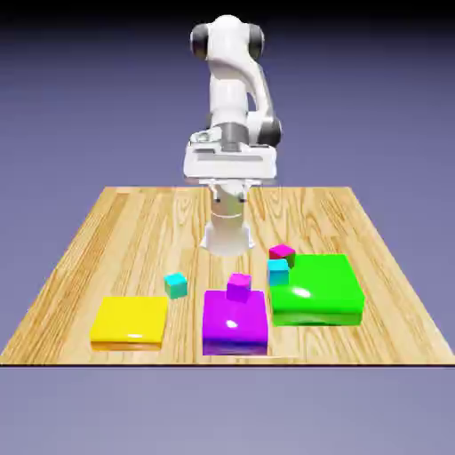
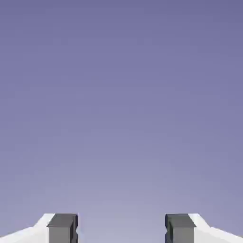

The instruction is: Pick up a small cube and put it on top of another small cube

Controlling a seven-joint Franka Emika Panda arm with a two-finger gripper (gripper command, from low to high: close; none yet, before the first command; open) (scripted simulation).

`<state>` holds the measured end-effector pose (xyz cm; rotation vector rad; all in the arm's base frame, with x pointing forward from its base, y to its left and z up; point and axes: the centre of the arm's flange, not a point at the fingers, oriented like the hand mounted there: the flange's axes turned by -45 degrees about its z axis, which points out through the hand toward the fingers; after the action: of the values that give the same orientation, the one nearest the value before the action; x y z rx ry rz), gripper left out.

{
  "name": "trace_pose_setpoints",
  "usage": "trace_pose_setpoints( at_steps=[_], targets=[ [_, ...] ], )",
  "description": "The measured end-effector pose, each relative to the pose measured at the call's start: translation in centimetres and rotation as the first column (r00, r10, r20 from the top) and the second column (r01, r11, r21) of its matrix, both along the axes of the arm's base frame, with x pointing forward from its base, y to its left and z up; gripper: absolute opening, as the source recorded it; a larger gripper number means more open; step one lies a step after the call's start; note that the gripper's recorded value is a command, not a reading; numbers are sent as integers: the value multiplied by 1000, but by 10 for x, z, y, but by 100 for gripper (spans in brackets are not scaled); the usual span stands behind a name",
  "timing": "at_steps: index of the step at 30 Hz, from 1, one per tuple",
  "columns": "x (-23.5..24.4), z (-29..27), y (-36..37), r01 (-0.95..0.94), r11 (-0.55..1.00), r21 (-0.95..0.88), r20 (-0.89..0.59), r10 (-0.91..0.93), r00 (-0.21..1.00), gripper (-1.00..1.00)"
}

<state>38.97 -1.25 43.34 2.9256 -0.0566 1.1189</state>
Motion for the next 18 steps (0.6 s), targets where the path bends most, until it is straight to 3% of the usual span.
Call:
trace_pose_setpoints(
  at_steps=[6, 13, 18],
  targets=[
    [-31, -118, -79, 437, 893, 108, -331, -382, 863, 0],
    [-122, -234, -136, 858, 514, 25, -657, -638, 402, 0],
    [-122, -257, -138, 864, 503, 19, -661, -642, 388, 0]
  ],
)
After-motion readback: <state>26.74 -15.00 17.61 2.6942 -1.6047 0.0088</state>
